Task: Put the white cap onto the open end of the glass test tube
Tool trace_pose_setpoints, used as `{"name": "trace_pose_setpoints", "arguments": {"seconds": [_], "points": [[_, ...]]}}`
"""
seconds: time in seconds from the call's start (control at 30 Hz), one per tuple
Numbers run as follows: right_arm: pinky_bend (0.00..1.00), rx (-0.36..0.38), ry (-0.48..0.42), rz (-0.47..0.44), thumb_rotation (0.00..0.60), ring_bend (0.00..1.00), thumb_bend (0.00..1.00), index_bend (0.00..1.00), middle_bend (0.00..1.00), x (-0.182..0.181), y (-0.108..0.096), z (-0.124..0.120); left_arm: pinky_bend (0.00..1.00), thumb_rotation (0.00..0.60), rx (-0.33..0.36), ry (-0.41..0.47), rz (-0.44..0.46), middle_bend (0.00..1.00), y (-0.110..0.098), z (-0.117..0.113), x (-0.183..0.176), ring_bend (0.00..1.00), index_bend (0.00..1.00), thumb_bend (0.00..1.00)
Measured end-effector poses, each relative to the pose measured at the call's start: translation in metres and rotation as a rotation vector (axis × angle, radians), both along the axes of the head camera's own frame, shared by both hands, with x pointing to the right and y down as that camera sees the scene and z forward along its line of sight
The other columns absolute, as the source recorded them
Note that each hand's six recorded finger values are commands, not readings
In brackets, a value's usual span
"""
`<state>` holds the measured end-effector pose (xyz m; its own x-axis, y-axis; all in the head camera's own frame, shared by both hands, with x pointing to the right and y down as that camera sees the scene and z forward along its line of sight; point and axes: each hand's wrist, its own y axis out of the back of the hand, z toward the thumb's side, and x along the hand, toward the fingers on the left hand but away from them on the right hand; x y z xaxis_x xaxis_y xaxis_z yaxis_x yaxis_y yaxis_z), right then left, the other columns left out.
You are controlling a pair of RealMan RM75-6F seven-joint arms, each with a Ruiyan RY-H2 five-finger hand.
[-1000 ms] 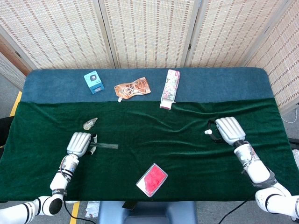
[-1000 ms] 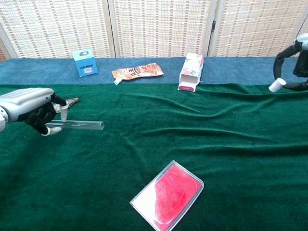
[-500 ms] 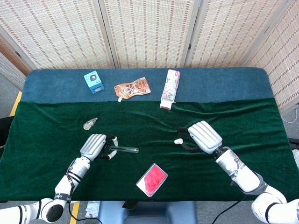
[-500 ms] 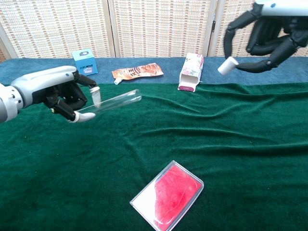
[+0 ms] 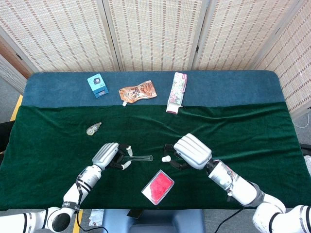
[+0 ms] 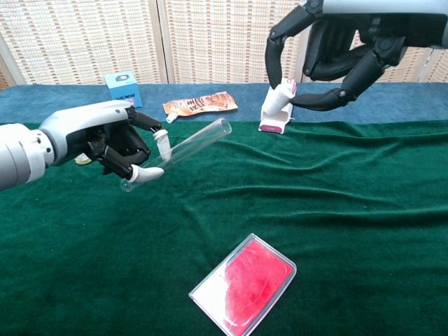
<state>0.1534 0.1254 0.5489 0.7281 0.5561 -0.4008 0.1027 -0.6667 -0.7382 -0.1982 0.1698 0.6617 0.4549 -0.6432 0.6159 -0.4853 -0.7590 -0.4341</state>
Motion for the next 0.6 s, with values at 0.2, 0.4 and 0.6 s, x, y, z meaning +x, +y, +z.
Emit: {"name": "trace_pose_setpoints", "arguments": {"seconds": [0.2,0.4,0.6], "points": [[1.00,0.012,0.014,-0.026,0.600,1.00,0.66,0.75,1.00,-0.008,0.003,0.002,0.82,0.600,-0.003,0.034,-0.007,0.92,0.003,-0.004,0.007,0.83,0.75,0.48],[1.00,0.010,0.023,-0.033,0.600,1.00,0.66,0.75,1.00,-0.015,0.005,0.005,0.82,0.600,0.003,0.047,0.000,0.92,0.007,-0.007,0.012,0.83,0.75,0.48],[1.00,0.008,0.018,-0.035,0.600,1.00,0.66,0.75,1.00,-0.020,0.006,0.005,0.82,0.600,0.010,0.043,0.008,0.92,0.008,-0.007,0.015,0.83,0.75,0.48]]}}
